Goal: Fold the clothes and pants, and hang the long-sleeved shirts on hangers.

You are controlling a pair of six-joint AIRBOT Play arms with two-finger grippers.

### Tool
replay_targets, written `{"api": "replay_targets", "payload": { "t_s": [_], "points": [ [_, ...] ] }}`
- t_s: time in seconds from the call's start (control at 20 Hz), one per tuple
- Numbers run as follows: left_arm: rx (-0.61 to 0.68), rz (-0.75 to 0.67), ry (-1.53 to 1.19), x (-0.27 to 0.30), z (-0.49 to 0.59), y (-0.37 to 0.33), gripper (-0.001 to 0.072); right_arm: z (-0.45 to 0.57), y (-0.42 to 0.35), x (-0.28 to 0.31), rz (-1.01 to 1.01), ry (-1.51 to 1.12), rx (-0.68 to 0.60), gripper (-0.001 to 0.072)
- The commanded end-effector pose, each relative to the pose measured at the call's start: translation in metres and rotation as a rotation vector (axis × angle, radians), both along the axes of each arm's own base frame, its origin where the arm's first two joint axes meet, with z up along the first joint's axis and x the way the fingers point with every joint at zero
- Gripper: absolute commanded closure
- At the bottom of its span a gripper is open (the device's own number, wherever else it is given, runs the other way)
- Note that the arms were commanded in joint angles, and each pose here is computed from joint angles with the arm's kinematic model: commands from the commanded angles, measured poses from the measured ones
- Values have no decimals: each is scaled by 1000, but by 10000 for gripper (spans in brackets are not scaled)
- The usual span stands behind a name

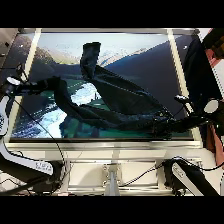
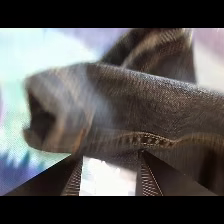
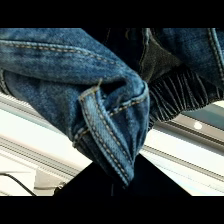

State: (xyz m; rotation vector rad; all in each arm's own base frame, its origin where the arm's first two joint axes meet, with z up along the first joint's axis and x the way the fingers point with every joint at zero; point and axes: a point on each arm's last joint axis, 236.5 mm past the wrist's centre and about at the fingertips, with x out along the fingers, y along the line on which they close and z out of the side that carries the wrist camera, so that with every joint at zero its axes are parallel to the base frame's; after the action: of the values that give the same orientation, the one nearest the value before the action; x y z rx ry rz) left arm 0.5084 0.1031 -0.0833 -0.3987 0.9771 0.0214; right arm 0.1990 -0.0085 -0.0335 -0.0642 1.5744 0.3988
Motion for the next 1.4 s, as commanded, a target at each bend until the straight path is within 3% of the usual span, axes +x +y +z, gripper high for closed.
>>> {"api": "replay_targets", "payload": {
  "t_s": [0.0, 0.5, 0.85, 1.1, 1.35],
  "points": [
    [59, 48, -112, 30, 9, 0, 303, 0, 0, 2, -4, -6, -2, 661],
    [-13, -78, 77, -16, -8, -18, 304, 0, 0, 2, -4, -7, -2, 662],
    [-8, -20, 84, -31, 2, 19, 304, -1, -4, 14, -13, -56, -18, 662],
    [14, -42, 83, -14, -27, -1, 302, -1, -4, 13, -24, -52, -18, 661],
    [104, 32, -90, 35, -15, -11, 305, -1, -4, 13, -24, -53, -18, 662]
  ]
}}
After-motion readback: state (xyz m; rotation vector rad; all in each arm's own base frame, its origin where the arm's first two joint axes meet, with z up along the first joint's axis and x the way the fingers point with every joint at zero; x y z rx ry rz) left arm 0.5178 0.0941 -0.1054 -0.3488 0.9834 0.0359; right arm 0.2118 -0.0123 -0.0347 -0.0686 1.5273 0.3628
